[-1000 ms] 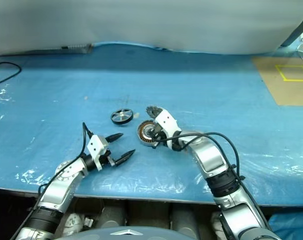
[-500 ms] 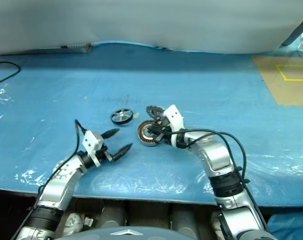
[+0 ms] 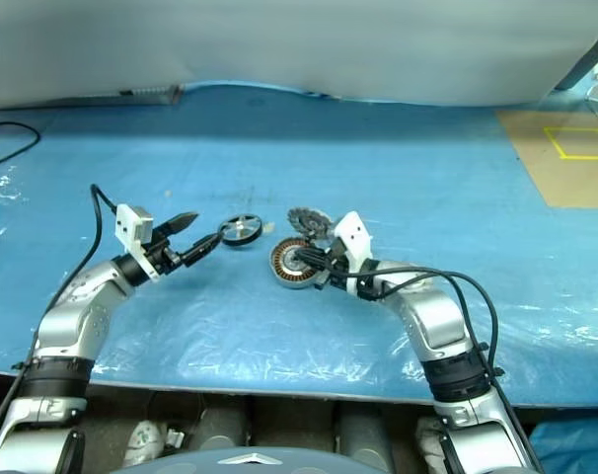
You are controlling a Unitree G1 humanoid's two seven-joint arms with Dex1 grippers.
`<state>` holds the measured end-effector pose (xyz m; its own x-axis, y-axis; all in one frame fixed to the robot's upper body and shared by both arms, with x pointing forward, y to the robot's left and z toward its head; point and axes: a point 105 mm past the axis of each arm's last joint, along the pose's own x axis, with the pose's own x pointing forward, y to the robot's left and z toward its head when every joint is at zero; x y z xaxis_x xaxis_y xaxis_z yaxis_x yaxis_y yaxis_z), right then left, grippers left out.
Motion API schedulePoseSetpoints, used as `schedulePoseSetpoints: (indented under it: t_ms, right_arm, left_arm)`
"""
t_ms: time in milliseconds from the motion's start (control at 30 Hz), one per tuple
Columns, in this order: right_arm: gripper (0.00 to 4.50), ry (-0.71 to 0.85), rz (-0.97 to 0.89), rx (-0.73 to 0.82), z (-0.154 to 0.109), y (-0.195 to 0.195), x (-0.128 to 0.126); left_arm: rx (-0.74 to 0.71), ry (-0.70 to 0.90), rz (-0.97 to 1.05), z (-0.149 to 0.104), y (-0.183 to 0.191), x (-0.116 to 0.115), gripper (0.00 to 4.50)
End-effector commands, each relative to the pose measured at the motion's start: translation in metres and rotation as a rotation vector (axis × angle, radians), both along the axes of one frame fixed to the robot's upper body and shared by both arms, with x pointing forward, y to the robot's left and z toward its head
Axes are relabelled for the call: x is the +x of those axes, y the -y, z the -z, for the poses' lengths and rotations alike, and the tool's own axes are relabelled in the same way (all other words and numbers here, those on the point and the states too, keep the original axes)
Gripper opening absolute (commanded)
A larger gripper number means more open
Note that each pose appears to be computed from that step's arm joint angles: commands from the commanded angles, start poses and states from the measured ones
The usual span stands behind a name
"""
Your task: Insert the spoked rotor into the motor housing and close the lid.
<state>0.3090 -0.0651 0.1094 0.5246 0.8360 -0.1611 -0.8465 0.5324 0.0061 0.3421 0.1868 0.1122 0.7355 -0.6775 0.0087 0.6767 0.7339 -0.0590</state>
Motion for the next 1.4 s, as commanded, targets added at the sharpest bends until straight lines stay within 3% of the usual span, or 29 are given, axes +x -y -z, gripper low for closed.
schedulePoseSetpoints:
  t_ms: [33,600,667,767,833,1100,1400]
  right_arm:
    - [0.05,0.106,-0.031,0.013,-0.013,-0.004,-0.005]
    - [0.05,0.142,0.003,0.008,0.002,0.001,-0.009]
    - [0.05,0.14,0.003,-0.001,0.003,0.001,-0.009]
    - [0.0,0.136,0.008,-0.006,0.004,0.001,-0.009]
    - [0.0,0.132,0.009,-0.009,0.005,0.002,-0.009]
    - [0.0,0.12,0.012,-0.02,0.009,0.001,-0.007]
    - [0.0,0.119,0.01,-0.019,0.009,-0.002,-0.005]
  left_arm:
    - [0.041,-0.014,0.07,-0.002,-0.001,0.011,4.5]
    - [0.265,-0.057,0.196,0.005,0.014,0.059,4.5]
    - [0.279,-0.051,0.201,0.005,0.017,0.06,4.5]
    - [0.288,-0.032,0.209,0.002,0.02,0.062,3.94]
    - [0.287,-0.021,0.216,0.0,0.021,0.062,3.3]
    - [0.309,-0.024,0.245,0.003,0.02,0.058,3.3]
    - [0.403,-0.114,0.27,0.027,0.021,0.053,3.3]
